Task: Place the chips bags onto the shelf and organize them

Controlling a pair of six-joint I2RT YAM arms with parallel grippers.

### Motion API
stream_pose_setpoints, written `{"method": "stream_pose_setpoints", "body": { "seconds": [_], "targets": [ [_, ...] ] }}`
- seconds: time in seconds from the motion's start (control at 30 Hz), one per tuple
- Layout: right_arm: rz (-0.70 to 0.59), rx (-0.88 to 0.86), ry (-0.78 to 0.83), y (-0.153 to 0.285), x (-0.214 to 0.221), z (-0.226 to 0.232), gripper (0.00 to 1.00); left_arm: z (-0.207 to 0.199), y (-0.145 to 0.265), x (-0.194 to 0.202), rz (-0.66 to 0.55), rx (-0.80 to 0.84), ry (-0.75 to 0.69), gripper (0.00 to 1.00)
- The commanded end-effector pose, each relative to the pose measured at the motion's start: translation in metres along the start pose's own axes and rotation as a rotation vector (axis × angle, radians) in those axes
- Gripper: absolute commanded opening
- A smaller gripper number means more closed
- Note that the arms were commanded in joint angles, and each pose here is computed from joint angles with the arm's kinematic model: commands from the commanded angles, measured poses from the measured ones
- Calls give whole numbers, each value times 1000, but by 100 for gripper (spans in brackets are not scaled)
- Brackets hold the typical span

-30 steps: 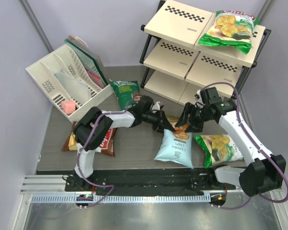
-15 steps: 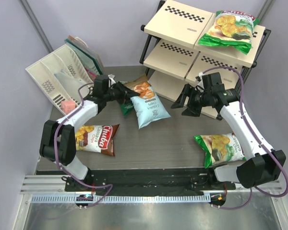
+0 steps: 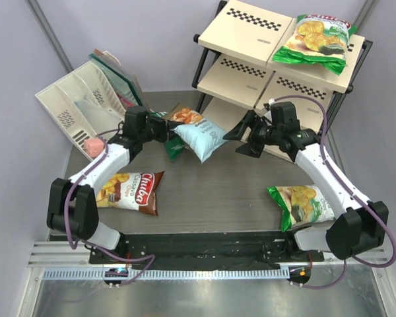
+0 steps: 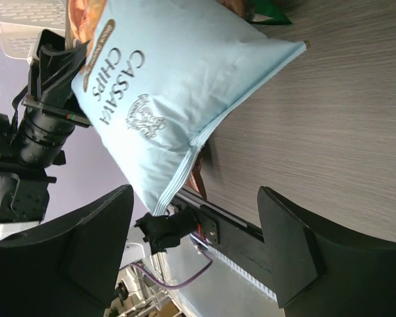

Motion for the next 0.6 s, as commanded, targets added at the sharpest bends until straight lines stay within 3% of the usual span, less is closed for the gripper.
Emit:
{"method": "stream_pose_setpoints", "body": {
  "seconds": [0.0,0.23,0.57],
  "targets": [
    [-22,-113,-3,-9,-10,32,82,-51,22,-3,-57,192,71,0],
    [-10,-153,-52,-39,-12,45,84,-68,30,-1,-69,244,77,0],
    [-100,-252,-69,-60,-25,79,85,-65,35,8,-54,278,144,0]
  ]
}}
Point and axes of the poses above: each gripper's point midway between its finger pads, its own y axis back along the fingers, its own z axis along the line the jaws close on, x = y × z, the point moved 1 cm from there along y, back along the fingers, and after that the axes turned 3 degrees about -y, right-handed, at the moved point
